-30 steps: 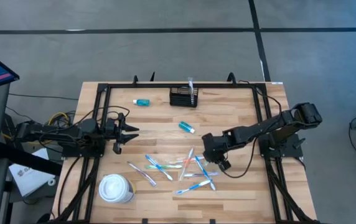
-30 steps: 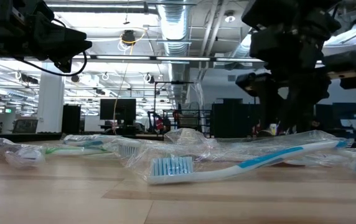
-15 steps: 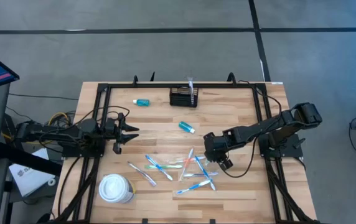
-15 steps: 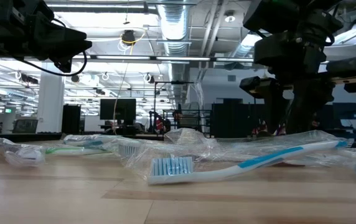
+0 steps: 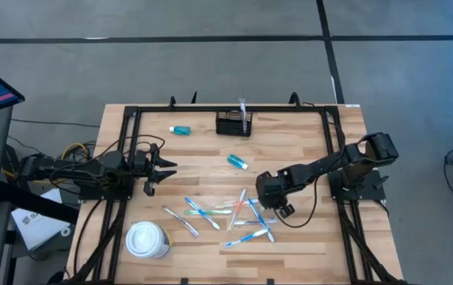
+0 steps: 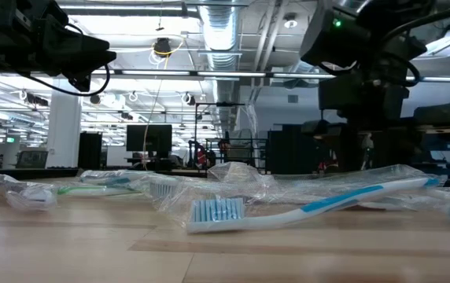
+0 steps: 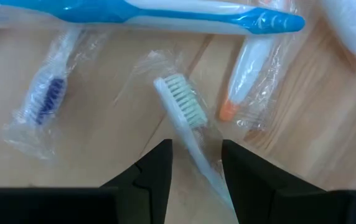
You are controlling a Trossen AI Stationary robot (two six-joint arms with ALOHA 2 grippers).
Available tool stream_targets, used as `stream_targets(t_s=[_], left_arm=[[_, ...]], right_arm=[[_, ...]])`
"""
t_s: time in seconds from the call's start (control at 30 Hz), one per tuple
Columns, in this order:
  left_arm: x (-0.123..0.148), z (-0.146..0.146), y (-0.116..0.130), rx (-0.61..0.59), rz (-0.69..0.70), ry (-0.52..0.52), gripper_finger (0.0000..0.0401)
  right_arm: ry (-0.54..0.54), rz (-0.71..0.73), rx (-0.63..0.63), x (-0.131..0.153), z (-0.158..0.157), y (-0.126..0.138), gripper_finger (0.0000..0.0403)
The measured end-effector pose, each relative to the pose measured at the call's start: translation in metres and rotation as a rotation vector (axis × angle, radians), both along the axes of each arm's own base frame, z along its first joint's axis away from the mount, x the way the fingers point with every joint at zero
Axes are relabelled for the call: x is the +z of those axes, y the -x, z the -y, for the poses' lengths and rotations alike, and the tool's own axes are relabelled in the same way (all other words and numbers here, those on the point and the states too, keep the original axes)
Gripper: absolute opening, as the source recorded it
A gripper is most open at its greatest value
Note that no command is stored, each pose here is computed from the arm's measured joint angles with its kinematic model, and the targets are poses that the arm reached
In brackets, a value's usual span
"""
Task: Pick & Place toothbrushing station
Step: Put the green toothbrush into the mesh organizer
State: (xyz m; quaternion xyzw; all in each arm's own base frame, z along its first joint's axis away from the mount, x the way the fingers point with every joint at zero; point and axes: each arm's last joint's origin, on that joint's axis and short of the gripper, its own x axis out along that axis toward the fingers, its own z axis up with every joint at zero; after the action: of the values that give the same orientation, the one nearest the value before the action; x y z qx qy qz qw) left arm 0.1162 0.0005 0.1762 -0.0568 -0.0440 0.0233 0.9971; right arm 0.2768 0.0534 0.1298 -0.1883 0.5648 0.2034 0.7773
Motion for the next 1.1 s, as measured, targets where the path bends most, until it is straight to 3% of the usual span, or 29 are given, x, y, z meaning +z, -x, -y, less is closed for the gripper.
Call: stream_targets(t_s=[0.3,0.8,1.1], left_arm=[[-0.0001,0.0,0.0,0.0,-0.001,0.0,0.0113],[-0.0001,0.0,0.0,0.0,-0.001,0.0,0.0113],[-0.0001,0.0,0.0,-0.001,-0.001,0.0,0.0113]], right_arm=[[0.017,0.046,-0.013,0.0039,0.0017,-0.0019,0.0125],[0.037,0.038,-0.019,0.0032,0.0024,-0.0012,0.0013],[0.035,0.039,-0.019,0.0034,0.0023,-0.0012,0.0004]])
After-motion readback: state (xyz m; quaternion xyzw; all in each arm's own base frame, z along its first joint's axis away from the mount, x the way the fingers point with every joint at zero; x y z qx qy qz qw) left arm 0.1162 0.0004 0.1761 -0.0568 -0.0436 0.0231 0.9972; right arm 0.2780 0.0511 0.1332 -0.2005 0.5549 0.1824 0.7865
